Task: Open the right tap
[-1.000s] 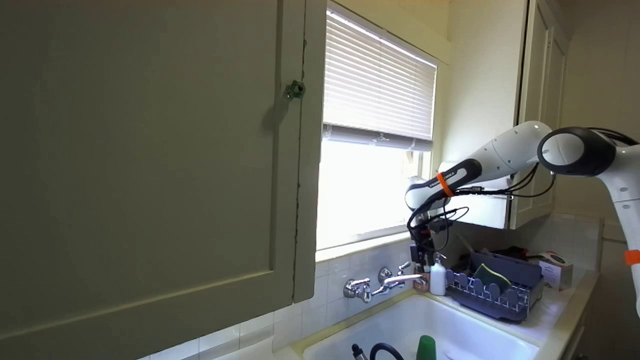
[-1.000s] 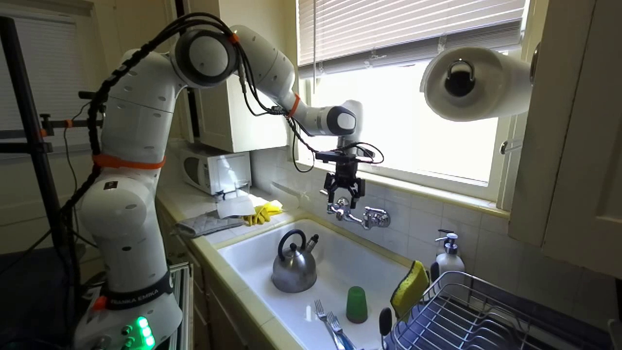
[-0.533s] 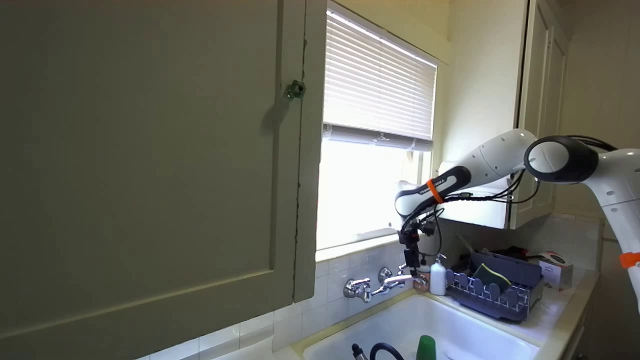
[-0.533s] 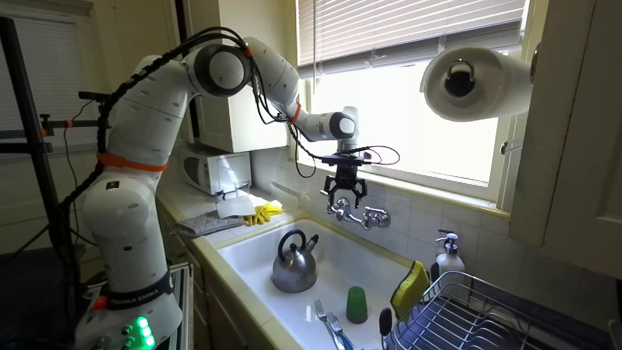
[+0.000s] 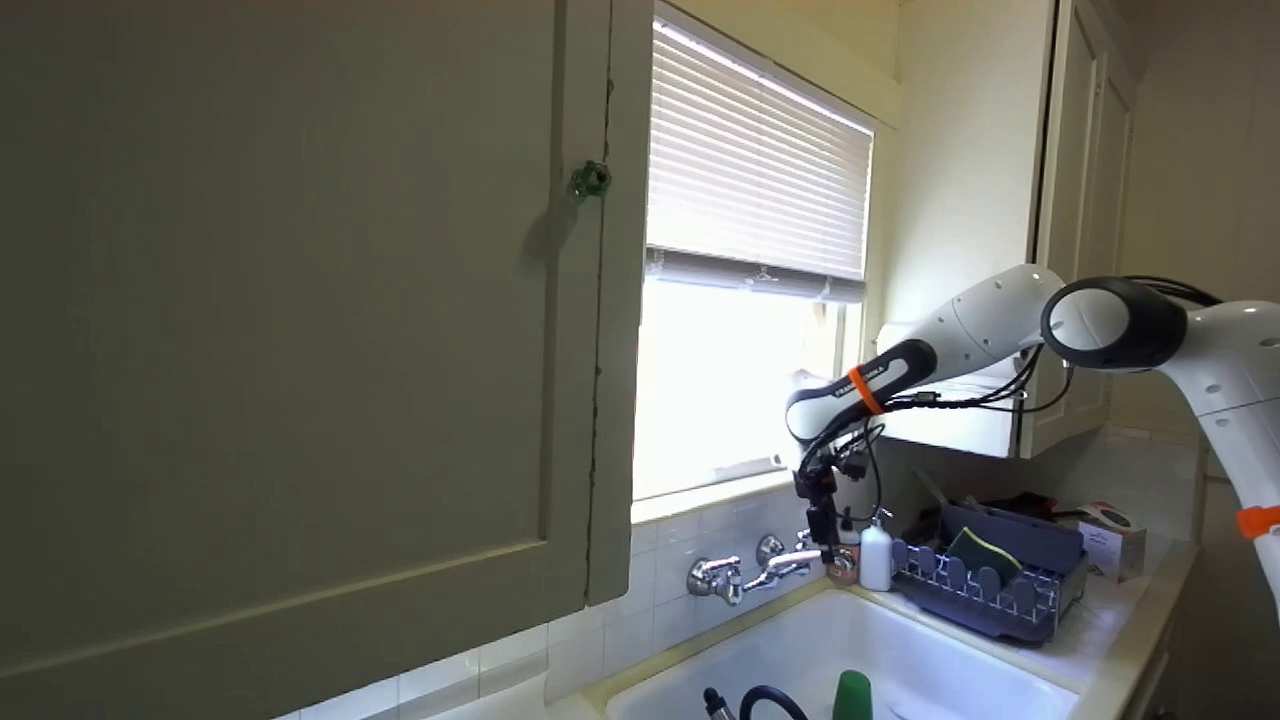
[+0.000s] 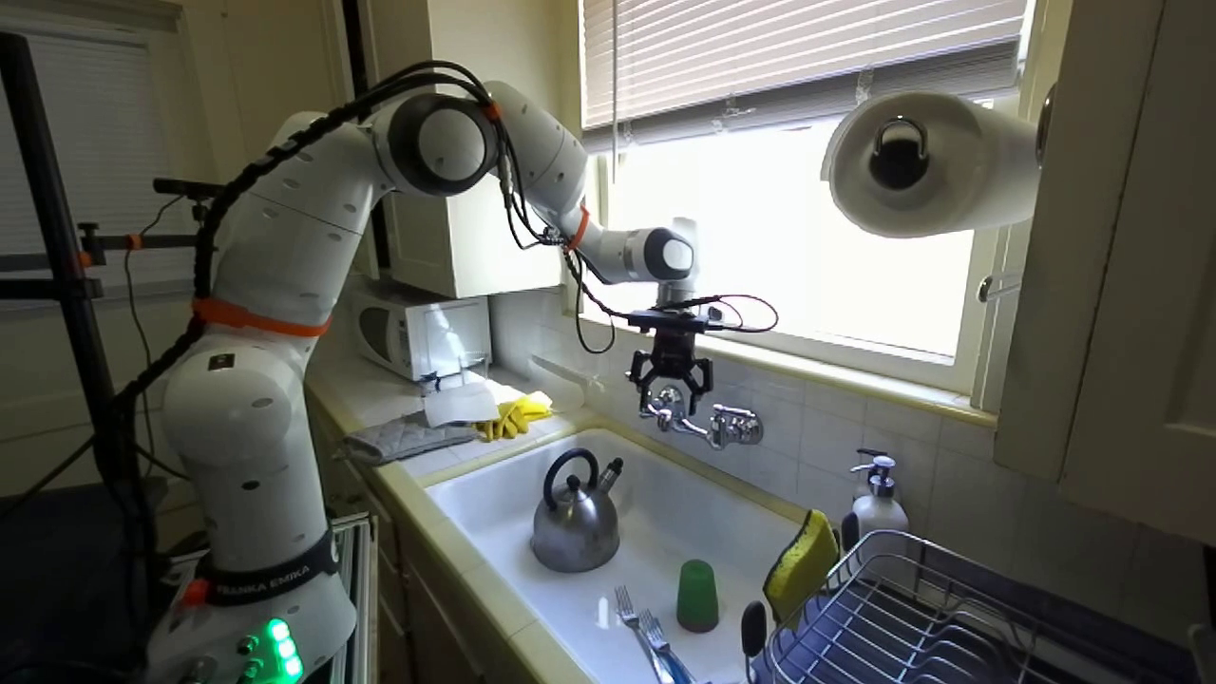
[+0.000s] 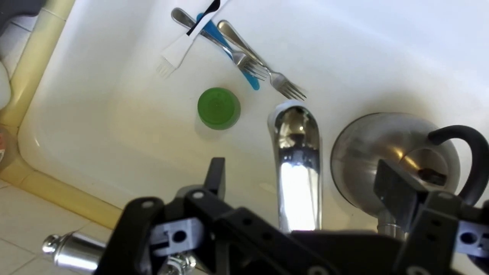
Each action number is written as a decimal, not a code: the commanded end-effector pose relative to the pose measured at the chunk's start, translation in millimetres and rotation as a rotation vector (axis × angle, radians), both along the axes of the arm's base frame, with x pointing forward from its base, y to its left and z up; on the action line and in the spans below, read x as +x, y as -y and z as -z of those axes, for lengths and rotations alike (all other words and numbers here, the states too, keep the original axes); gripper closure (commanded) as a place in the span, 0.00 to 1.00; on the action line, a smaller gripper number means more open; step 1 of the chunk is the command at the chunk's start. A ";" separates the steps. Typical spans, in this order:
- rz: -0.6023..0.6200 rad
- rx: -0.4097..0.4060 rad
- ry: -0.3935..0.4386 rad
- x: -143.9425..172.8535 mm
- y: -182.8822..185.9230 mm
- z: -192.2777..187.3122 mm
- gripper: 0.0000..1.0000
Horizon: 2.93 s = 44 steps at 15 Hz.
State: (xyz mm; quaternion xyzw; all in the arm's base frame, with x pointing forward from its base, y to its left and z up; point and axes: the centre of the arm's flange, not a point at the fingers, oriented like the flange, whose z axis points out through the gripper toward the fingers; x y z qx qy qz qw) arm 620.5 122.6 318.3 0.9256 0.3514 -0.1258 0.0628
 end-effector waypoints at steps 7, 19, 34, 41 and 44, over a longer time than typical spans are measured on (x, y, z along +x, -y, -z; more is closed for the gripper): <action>0.043 -0.034 0.025 -16.9 -9.8 13.5 0.00; -0.022 0.020 -0.142 -37.4 -61.5 17.2 0.00; 0.387 -0.072 -0.013 -48.9 -27.7 -26.6 0.00; 0.753 -0.115 0.051 -36.8 37.4 -42.0 0.00; 0.904 -0.085 0.077 -38.8 55.4 -44.7 0.00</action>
